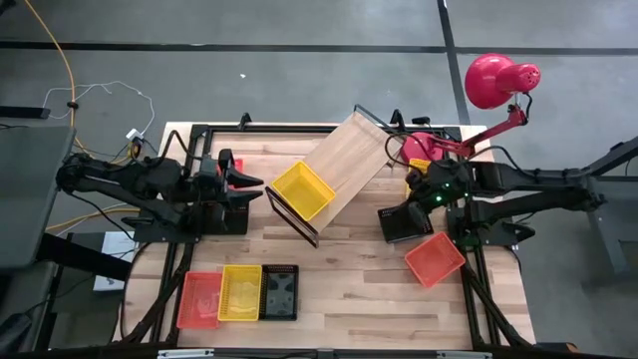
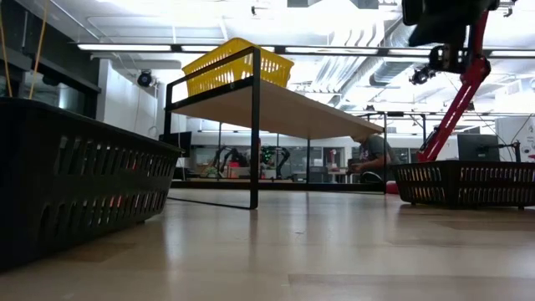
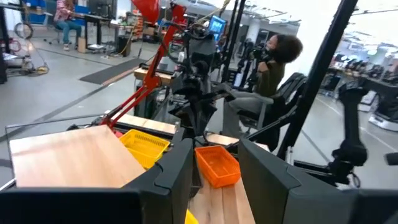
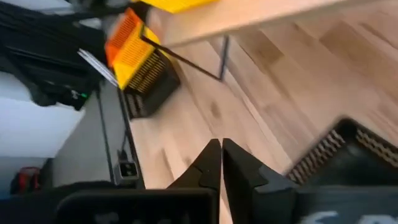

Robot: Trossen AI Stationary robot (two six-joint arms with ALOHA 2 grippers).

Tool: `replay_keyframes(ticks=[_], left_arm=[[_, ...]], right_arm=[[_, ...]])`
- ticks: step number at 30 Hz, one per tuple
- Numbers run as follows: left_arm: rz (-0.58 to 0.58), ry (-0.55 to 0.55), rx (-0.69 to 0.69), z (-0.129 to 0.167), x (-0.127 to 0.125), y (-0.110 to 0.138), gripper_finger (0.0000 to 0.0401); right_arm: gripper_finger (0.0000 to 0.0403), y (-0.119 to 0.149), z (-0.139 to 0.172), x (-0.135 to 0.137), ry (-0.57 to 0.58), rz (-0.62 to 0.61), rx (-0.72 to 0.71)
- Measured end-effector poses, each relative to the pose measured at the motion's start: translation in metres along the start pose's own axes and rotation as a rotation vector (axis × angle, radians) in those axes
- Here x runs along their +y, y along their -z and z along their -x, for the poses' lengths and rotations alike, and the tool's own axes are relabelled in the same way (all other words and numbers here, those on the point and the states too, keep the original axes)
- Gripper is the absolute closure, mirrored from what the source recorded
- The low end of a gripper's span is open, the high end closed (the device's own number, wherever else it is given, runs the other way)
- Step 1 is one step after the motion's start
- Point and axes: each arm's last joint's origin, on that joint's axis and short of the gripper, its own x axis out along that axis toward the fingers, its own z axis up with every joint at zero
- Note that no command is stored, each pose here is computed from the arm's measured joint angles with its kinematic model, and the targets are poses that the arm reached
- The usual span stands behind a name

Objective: Stack baskets on shelf by color
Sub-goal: Stack the top yellow bin on top of the yellow bin on the shelf

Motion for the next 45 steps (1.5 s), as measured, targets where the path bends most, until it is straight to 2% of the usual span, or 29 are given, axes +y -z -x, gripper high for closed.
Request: replay_keyframes(ticks=[3, 7, 12, 16, 19, 27, 33, 37, 45], left_arm=[[-0.002, 0.017, 0.012, 0.007, 0.001, -0.001, 0.0284], [0.003, 0.008, 0.057, 0.017, 0.005, 0.002, 0.0284], [0.001, -0.056, 0.069, 0.02, 0.008, 0.004, 0.0284], [-0.001, -0.126, 0.052, 0.021, 0.01, 0.003, 0.0284], [-0.003, -0.161, 0.043, 0.021, 0.011, 0.003, 0.0284], [-0.004, -0.206, 0.03, 0.021, 0.012, 0.003, 0.0284], [-0.003, -0.206, 0.03, 0.021, 0.012, 0.003, 0.0284], [-0.003, -0.206, 0.03, 0.021, 0.012, 0.003, 0.0284], [-0.003, -0.206, 0.029, 0.021, 0.012, 0.003, 0.0284]], right_arm=[[0.0361, 0.007, 0.005, -0.005, 0.092, -0.106, 0.086], [0.0292, 0.02, 0.003, -0.018, 0.255, -0.234, 0.132], [0.0204, 0.023, -0.005, -0.038, 0.503, -0.327, 0.044], [0.0172, 0.015, -0.011, -0.051, 0.67, -0.416, -0.049], [0.017, 0.006, -0.022, -0.059, 0.73, -0.425, -0.033], [0.0184, -0.007, -0.053, -0.083, 0.838, -0.225, 0.18], [0.0202, -0.012, -0.068, -0.098, 0.904, -0.28, 0.232], [0.0212, -0.015, -0.075, -0.102, 0.902, -0.264, 0.238], [0.0233, -0.011, -0.091, -0.113, 0.978, -0.257, 0.339]])
